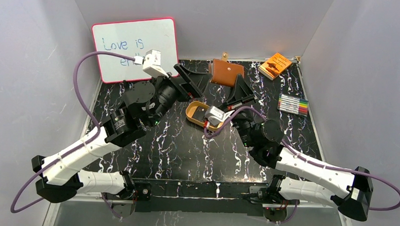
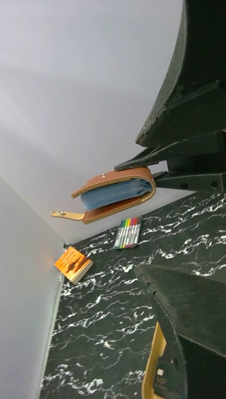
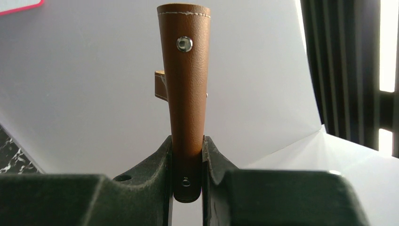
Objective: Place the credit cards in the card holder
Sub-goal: Close the card holder at the center of the board.
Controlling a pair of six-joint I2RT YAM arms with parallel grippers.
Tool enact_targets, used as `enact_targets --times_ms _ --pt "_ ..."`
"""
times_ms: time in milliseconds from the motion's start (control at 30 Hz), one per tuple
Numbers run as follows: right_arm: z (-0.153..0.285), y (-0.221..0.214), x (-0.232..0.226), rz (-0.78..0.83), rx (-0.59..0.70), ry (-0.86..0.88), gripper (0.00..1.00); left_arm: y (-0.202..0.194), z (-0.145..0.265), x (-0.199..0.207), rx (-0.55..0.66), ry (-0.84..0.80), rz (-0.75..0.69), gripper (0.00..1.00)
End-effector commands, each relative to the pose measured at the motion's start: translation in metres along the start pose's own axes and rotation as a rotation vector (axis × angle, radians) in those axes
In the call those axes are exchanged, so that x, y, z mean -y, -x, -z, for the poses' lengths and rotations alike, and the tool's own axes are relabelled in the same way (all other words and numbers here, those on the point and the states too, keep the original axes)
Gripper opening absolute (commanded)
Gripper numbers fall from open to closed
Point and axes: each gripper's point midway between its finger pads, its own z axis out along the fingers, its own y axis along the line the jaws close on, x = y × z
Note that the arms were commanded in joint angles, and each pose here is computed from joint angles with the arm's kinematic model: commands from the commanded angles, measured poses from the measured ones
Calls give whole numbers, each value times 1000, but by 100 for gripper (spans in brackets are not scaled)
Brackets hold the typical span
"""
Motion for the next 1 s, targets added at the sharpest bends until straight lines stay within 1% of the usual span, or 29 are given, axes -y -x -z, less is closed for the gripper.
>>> enact_targets --times_ms 0,100,167,233,300,433,567,633,733,833,867,967 --pt "5 12 45 -37 91 -205 0 16 14 1 -1 44 126 91" --pt "6 18 43 -61 129 -218 0 16 23 -2 51 -36 157 91" --pt "5 19 39 -67 135 -211 0 20 31 -1 90 -86 165 91" --pt "4 19 38 -74 129 -210 0 20 35 -1 99 -112 160 91" --pt "2 21 36 -82 130 -200 0 16 35 2 86 -139 144 91" --pt "-2 30 33 -80 141 -176 0 0 24 13 16 -165 112 91" --pt "-4 42 30 -74 150 -147 0 2 21 25 25 -214 107 91" --pt "-4 46 29 -77 151 -137 0 3 18 26 32 -213 102 91" --pt "-5 51 28 -76 146 -126 0 -1 11 21 18 -165 95 90" --pt "-4 53 27 -81 145 -122 0 -6 7 12 14 -118 119 88" --pt "-4 53 27 -84 142 -123 0 -6 7 10 19 -114 131 86" --pt "-5 53 26 -91 131 -121 0 -9 5 4 25 -86 145 77"
